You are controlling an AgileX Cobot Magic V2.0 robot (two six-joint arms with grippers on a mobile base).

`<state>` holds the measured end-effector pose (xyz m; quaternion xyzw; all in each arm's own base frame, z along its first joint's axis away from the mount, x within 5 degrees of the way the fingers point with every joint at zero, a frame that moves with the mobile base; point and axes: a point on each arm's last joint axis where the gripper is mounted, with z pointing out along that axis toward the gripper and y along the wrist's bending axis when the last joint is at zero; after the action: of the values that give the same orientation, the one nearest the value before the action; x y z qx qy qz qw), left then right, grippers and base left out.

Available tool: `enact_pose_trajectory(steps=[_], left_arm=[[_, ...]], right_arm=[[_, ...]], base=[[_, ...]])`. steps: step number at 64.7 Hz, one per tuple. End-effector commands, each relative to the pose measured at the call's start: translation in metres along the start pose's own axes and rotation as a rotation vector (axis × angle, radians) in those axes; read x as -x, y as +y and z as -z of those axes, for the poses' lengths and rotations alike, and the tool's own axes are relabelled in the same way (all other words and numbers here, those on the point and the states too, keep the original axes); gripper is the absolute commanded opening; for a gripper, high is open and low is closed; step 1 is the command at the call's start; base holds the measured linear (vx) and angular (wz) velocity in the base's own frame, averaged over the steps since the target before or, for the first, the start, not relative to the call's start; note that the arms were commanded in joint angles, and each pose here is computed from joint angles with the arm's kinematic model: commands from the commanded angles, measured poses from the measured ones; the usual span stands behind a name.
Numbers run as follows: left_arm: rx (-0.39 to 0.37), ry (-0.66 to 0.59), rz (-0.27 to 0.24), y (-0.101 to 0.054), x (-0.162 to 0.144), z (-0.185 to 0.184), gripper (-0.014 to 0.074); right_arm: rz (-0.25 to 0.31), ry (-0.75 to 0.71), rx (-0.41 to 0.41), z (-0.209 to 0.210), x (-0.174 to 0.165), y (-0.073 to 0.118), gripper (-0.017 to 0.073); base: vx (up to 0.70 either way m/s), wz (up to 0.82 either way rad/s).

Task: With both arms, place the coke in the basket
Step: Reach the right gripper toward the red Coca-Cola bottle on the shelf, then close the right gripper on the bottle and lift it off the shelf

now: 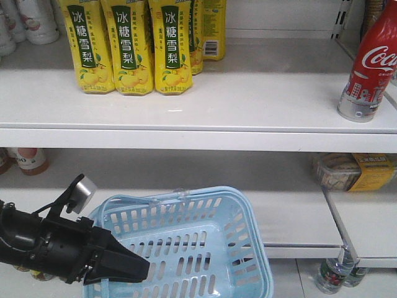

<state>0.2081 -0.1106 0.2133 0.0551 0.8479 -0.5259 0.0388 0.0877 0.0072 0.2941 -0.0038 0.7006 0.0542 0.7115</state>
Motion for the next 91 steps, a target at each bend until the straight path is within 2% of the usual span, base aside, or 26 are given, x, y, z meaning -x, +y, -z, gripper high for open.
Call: enact_pose_trajectory(steps=[1, 13, 20, 31, 45, 68, 74, 91], left_arm=[[-0.09, -0.036, -0.029, -0.018, 0.003, 0.005, -0.0006], [-0.09, -0.036, -0.029, -0.018, 0.003, 0.005, -0.0006], [-0.09, -0.036, -0.029, -0.018, 0.003, 0.005, -0.0006], [-0.09, -0.036, -0.029, -0.018, 0.003, 0.005, -0.0006], [-0.089, -0.035, -0.03, -0.018, 0.002, 0.005, -0.0008], [-0.09, -0.036, -0.029, -0.018, 0.003, 0.005, -0.0008], [-0.09, -0.036, -0.029, -0.018, 0.003, 0.005, -0.0008], [-0.09, -0.036, -0.029, -0.018, 0.003, 0.005, -0.0008]], right_arm=[[0.019, -0.09, -0.001, -0.001, 0.017, 0.001, 0.0307], [0.041, -0.088, -0.002, -0.001, 0.017, 0.001, 0.0486], [0.055, -0.08, -0.003, -0.001, 0.016, 0.001, 0.053], [0.055, -0.096, -0.002, 0.0, 0.022, 0.001, 0.0527], [0.055, -0.124, -0.001, -0.011, 0.062, 0.004, 0.0527], [0.062, -0.119, 0.053, -0.072, 0.124, 0.016, 0.0527], [0.082, -0.09, 0.051, -0.094, 0.131, 0.018, 0.0527], [0.081, -0.025, 0.045, -0.138, 0.144, 0.021, 0.0527]], base=[[0.0, 0.0], [0.0, 0.0], [0.0, 0.0], [0.0, 0.0], [0.0, 0.0], [0.0, 0.0], [0.0, 0.0], [0.0, 0.0]])
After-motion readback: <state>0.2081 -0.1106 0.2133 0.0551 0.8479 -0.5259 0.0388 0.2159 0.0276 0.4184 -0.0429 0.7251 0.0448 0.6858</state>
